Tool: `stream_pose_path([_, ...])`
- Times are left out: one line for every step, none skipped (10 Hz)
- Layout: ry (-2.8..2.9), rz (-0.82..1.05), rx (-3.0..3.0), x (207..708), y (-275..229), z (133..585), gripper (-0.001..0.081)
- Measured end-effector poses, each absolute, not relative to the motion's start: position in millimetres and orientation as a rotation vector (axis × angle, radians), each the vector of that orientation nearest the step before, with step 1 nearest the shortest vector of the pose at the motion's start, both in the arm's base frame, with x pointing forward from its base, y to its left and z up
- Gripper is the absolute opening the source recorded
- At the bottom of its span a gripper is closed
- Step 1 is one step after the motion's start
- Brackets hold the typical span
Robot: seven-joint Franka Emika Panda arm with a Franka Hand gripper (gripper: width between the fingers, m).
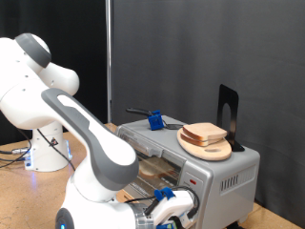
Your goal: Make a piece of toast with the oven
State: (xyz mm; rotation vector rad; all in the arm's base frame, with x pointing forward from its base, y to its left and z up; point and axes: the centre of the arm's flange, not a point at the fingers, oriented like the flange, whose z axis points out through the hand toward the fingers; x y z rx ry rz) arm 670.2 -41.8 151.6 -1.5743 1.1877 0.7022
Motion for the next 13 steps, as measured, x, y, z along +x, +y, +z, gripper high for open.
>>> stream_pose_path([1.117, 0.599, -1.568, 667.5, -41.1, 148.4, 0.0000])
stream_pose_path([1.139, 0.652, -1.540, 664.4, -43.8, 145.4, 0.0000])
stream_pose_path([1.188, 0.774, -1.544, 666.1, -44.1, 149.2, 0.0000])
stream_pose_path([1.227, 0.836, -1.554, 668.4, -43.2, 152.3, 0.0000])
stream_pose_path([1.239, 0.849, -1.559, 669.5, -42.8, 153.7, 0.0000])
stream_pose_path([1.238, 0.854, -1.560, 668.3, -43.1, 152.7, 0.0000])
stream_pose_path([1.233, 0.865, -1.560, 665.4, -43.9, 150.2, 0.0091])
stream_pose_path([1.229, 0.866, -1.559, 664.0, -46.3, 149.7, 0.0091])
stream_pose_path([1.221, 0.860, -1.557, 662.9, -49.7, 149.9, 0.0276])
stream_pose_path([1.203, 0.844, -1.551, 661.8, -54.9, 151.3, 0.0411])
stream_pose_path([1.184, 0.826, -1.536, 659.9, -60.6, 153.1, 0.0411])
stream_pose_path([1.163, 0.814, -1.514, 656.4, -66.2, 154.3, 0.0584])
stream_pose_path([1.139, 0.804, -1.490, 652.9, -73.6, 156.4, 0.0584])
